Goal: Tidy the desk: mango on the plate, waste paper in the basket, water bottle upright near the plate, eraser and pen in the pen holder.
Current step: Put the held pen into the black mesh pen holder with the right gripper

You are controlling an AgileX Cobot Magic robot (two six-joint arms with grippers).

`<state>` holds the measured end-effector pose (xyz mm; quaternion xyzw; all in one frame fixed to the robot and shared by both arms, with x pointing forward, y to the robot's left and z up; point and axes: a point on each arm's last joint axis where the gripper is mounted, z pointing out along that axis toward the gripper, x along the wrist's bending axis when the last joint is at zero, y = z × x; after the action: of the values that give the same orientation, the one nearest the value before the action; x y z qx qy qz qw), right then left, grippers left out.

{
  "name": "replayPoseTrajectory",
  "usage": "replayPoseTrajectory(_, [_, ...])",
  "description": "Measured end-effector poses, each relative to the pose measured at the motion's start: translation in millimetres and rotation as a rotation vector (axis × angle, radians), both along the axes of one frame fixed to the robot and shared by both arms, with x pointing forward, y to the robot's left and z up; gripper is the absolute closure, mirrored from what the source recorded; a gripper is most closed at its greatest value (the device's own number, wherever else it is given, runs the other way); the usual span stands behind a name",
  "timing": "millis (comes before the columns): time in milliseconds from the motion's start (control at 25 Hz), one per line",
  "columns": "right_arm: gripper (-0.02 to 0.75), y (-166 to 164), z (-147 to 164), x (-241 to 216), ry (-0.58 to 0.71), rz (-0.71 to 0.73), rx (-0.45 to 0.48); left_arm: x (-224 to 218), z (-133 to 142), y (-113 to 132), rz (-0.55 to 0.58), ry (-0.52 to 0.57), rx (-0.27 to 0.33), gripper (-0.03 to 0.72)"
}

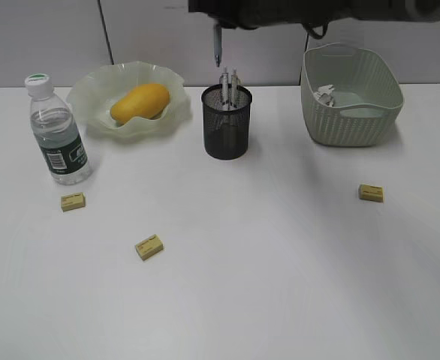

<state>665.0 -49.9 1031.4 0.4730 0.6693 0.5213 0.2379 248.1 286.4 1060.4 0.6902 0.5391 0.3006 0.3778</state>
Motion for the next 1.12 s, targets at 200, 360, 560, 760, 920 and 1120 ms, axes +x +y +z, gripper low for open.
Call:
replayPoseTrajectory(200, [0.619,6,-39,7,0.052,0.015,-0.060,-1,0,0,0.000,-0.003,0.000,0.400])
replayPoseTrajectory(360, [0.619,8,-61,9,0.094,0.018,-0.090,-4,0,0,0.000,-0.025,-0.001,0.400])
replayPoseTrajectory(560, [0.619,9,-72,9,0.127,0.023,-0.117,-6,0,0,0.000,-0.039,-0.002,0.400])
replayPoseTrajectory(760, [0.594,8,-80,9,0.160,0.024,-0.137,-6,0,0,0.000,-0.039,-0.002,0.400])
replayPoseTrajectory(920, [0.442,8,-81,9,0.167,0.024,-0.142,-8,0,0,0.000,-0.047,-0.001,0.400])
replayPoseTrajectory(1120, [0.331,8,-77,9,0.186,0.025,-0.152,-20,0,1,0.000,-0.123,-0.005,0.400])
